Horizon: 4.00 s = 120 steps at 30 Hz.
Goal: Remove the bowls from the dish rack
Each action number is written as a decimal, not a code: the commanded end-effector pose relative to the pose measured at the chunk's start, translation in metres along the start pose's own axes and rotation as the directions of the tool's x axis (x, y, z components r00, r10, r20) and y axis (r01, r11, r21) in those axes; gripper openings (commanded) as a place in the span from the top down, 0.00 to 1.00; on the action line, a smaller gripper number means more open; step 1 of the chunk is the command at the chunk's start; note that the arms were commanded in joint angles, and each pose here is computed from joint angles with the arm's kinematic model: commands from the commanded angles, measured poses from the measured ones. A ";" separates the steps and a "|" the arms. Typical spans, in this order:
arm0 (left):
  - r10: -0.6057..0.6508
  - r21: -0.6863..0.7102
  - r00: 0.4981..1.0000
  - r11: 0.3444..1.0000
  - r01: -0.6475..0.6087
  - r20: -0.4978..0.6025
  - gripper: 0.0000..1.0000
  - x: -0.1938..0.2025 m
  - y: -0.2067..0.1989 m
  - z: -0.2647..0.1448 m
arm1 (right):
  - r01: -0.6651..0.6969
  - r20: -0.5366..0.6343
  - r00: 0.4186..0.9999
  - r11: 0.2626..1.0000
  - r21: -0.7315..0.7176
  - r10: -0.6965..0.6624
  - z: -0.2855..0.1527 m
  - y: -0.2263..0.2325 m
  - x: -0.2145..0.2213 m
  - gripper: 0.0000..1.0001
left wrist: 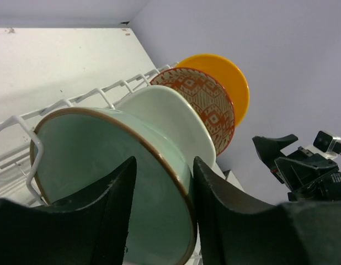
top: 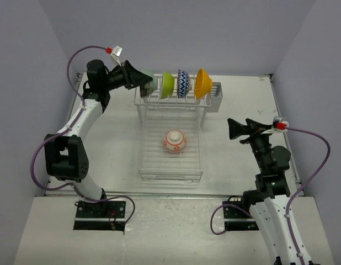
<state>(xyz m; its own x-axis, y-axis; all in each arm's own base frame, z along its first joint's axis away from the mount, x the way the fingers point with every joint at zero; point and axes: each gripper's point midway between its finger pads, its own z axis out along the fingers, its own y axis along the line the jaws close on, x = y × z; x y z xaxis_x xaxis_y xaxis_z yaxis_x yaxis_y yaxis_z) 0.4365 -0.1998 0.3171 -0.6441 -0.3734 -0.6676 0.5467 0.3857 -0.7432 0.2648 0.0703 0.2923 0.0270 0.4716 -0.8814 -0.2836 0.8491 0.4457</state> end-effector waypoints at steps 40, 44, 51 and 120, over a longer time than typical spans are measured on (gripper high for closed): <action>-0.040 0.175 0.994 0.984 0.022 0.098 1.00 -0.034 -0.073 -0.014 | 0.027 0.033 0.999 0.998 -0.057 -0.025 -0.001 0.011 -0.008 0.01; -0.052 0.199 0.994 0.980 0.032 0.097 1.00 -0.033 -0.074 -0.016 | 0.027 0.029 0.999 0.998 -0.057 -0.025 0.000 0.011 -0.007 0.01; -0.068 0.272 0.991 0.962 0.035 0.111 1.00 -0.039 -0.089 -0.030 | 0.025 0.024 0.999 0.998 -0.060 -0.023 0.000 0.011 -0.005 0.01; -0.081 -0.940 0.987 -0.324 0.108 0.141 0.72 0.078 0.295 -0.306 | -0.017 -0.051 0.999 0.989 -0.148 0.010 0.004 0.023 0.013 0.01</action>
<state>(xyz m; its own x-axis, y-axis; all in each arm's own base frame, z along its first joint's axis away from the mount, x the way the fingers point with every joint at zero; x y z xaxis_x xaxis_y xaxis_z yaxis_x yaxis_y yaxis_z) 0.3708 0.1381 0.0385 -0.6728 -0.5017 -0.5437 -0.7065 0.6537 0.2712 0.2623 0.0928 0.2846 -0.0393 0.4632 -0.8854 -0.3917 0.8080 0.4401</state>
